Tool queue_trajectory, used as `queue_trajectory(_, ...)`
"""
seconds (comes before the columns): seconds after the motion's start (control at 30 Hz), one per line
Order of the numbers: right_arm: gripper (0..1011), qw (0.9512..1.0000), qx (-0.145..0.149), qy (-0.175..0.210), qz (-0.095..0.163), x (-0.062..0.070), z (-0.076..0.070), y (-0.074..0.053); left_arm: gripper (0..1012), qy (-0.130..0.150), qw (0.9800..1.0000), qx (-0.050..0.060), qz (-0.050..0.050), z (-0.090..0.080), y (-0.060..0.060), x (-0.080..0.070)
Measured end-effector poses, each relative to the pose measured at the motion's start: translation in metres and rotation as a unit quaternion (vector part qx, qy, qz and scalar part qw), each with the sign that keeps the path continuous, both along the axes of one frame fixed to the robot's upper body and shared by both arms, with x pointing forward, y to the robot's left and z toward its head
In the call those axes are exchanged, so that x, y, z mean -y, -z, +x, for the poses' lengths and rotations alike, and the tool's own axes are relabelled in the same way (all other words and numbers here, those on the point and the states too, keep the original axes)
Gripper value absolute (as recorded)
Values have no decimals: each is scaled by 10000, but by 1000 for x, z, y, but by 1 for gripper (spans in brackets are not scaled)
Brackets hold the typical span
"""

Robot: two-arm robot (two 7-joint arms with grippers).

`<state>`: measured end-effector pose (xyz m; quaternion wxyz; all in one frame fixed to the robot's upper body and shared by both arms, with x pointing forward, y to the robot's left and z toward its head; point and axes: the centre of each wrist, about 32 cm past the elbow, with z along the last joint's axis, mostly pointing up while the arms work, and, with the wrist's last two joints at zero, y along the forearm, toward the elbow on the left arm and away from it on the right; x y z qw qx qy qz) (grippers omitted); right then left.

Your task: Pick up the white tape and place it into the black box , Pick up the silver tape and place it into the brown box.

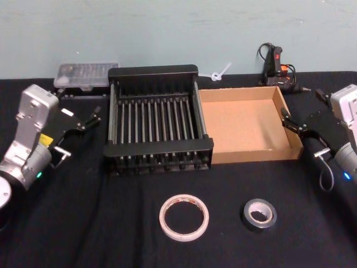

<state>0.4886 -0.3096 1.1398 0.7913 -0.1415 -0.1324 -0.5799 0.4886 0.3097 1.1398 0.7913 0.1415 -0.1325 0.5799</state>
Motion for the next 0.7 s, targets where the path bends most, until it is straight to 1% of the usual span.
queue_trajectory(0.7,1000,10000,0,0,0,0,0,0,1001,0,10000,0,0,0,0,0)
